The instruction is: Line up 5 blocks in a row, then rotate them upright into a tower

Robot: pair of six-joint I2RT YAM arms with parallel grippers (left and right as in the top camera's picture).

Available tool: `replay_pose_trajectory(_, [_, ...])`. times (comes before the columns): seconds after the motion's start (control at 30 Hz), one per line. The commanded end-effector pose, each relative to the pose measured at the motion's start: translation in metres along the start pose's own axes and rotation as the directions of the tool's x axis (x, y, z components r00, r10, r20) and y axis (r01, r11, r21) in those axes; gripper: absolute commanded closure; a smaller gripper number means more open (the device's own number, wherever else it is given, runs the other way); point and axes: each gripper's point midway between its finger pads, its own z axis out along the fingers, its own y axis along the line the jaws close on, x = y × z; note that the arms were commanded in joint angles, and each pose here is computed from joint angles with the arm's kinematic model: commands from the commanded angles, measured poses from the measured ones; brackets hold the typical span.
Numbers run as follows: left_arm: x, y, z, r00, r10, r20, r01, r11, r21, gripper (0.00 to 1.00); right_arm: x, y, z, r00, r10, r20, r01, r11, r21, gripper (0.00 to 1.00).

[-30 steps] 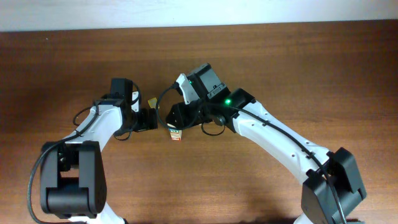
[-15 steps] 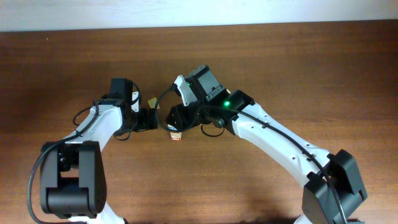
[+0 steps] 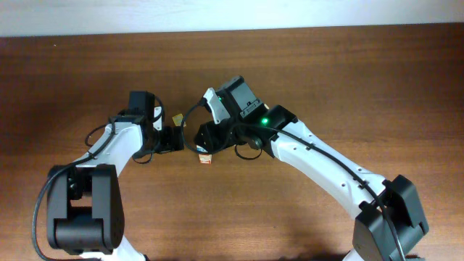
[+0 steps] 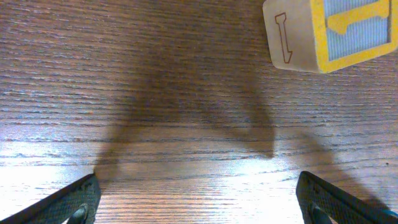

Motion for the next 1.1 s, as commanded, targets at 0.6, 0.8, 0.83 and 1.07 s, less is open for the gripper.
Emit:
replay_pose_trajectory(0.6, [0.013, 0.008, 0.010, 0.999, -0.008, -0.045, 0.007, 1.000, -0.018, 0.01, -0.010, 0.022, -0.016, 0.999, -0.041, 0.035, 0.043, 0.998, -0.046, 0.68])
replay_pose_trajectory(0.8, [0.013, 0.008, 0.010, 0.999, -0.008, -0.045, 0.007, 1.000, -0.018, 0.01, -0.028, 0.037, -0.066, 0.986, -0.071, 0.152, 0.080, 0.995, -0.056, 0.67])
replay_pose_trajectory(0.83, [0.013, 0.008, 0.010, 0.999, -0.008, -0.045, 0.007, 1.000, -0.018, 0.01, -0.030, 0.038, -0.075, 0.983, -0.072, 0.171, 0.081, 0.995, -0.049, 0.65])
replay_pose_trajectory(1.07, [0.013, 0.008, 0.010, 0.999, -0.008, -0.045, 0.008, 1.000, -0.018, 0.01, -0.036, 0.022, -0.186, 0.912, -0.136, 0.386, 0.071, 0.982, 0.177, 0.16])
